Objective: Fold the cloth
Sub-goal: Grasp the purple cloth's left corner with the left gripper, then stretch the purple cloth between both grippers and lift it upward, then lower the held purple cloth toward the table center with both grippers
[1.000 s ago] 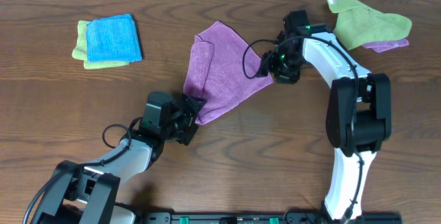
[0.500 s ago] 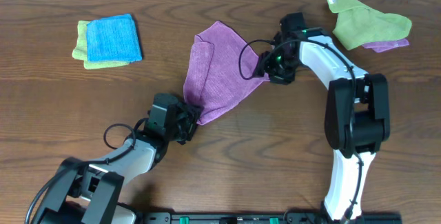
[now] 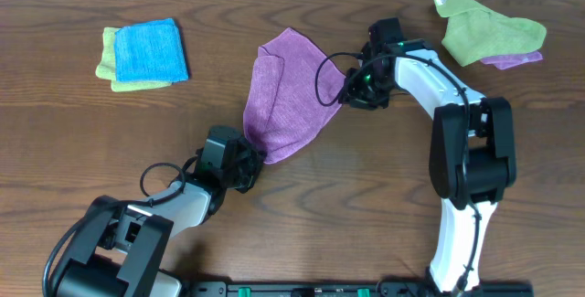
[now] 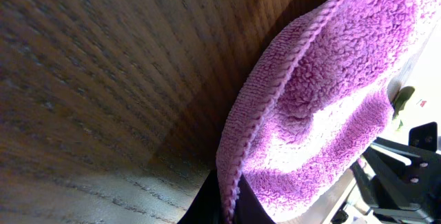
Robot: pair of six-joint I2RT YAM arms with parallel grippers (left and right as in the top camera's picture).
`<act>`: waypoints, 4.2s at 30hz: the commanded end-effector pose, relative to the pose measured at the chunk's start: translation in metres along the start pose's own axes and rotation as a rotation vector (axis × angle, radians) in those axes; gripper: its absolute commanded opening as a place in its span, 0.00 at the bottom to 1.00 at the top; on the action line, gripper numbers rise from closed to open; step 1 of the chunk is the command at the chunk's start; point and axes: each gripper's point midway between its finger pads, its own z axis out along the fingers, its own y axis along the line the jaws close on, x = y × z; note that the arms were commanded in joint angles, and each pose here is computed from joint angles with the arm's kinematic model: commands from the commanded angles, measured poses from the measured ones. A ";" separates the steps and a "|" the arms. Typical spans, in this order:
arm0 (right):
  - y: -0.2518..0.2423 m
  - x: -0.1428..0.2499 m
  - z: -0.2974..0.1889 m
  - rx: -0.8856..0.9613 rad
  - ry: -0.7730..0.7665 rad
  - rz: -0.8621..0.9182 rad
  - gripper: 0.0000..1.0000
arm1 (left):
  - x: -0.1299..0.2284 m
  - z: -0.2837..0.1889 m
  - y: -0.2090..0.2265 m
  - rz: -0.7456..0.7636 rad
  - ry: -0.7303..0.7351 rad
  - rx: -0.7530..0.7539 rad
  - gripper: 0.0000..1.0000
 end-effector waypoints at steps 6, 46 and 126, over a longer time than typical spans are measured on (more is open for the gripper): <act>0.002 0.001 0.002 0.006 -0.007 -0.009 0.01 | -0.004 0.001 -0.009 0.071 -0.012 0.043 0.06; 0.065 -0.044 -0.144 -0.105 -0.421 -0.193 0.01 | -0.059 -0.045 -0.210 0.401 0.064 0.366 0.06; -0.048 0.091 -0.109 0.248 0.020 -0.192 0.52 | 0.020 -0.050 -0.042 0.642 0.464 -0.486 0.43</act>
